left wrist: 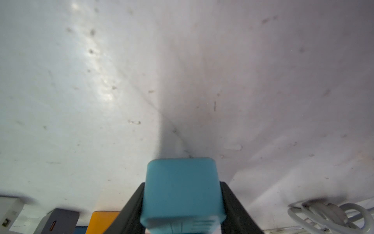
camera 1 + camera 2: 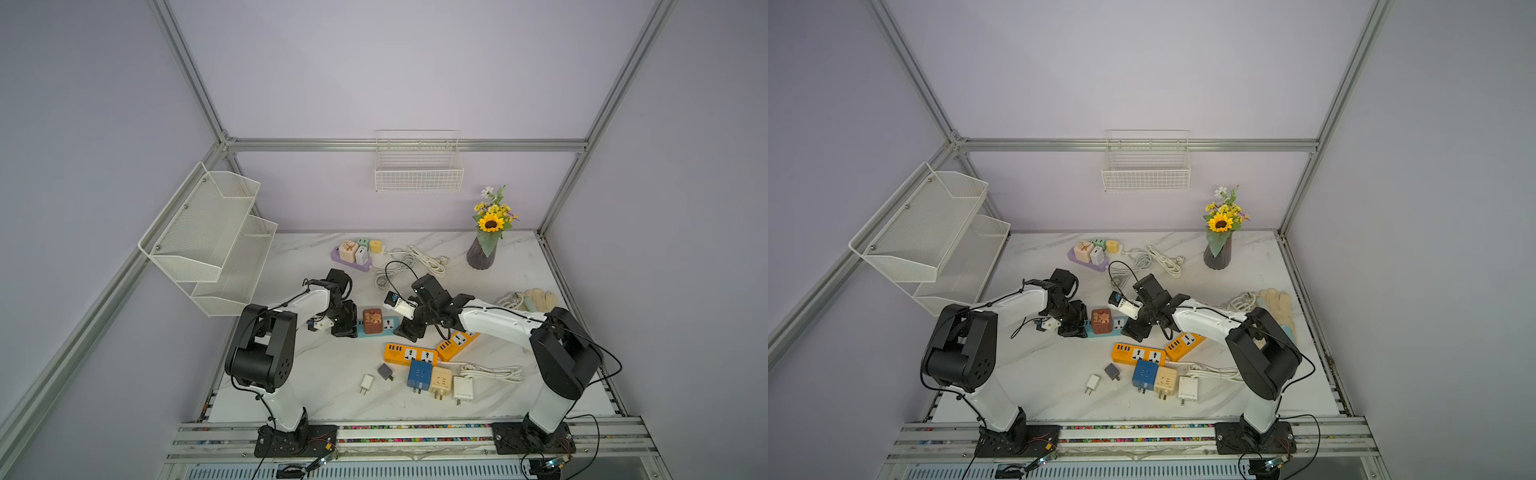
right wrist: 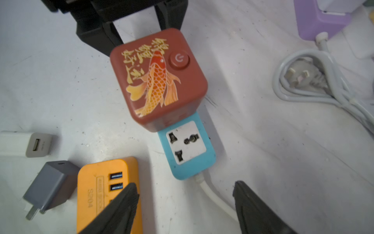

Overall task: Pull the plug off the socket
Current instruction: Place the plug at the center of the board, then remove the plug from the socket.

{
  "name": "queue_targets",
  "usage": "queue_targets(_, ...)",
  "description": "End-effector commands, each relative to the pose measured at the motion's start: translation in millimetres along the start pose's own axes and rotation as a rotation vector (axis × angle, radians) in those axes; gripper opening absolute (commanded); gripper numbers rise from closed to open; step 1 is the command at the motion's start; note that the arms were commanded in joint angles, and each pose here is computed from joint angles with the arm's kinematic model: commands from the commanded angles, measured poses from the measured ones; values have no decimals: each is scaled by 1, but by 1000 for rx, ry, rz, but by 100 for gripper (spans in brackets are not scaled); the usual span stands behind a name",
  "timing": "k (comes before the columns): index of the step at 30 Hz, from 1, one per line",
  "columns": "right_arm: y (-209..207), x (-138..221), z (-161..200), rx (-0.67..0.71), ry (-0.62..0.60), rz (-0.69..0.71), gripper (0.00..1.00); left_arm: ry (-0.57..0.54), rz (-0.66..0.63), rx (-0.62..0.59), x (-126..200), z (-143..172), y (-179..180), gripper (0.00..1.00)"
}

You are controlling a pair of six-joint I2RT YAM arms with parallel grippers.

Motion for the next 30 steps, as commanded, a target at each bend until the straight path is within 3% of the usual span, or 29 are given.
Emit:
queue_targets(1, -3, -6, -27, 174, -176, -56, 79, -185, -80, -11, -18, -26, 14, 5)
queue_targets(11, -14, -37, -43, 125, -214, -130, 82, -187, -86, -13, -18, -25, 12, 5)
queue_targets(18, -7, -54, -43, 98, -185, -229, 72, -187, -88, -15, -19, -25, 11, 5)
queue_targets(30, -9, -56, -53, 118, -166, -185, 44, -192, -96, -29, -20, -24, 9, 3)
Point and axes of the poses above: each gripper's point midway between its finger pads, its own x axis back along the fingers, its own y axis along the line the jaws close on, z = x × y, the point moved 7 cm from there along x, back along the fingers, and after that the axes turned 7 degrees about x, right-handed, at the moved point
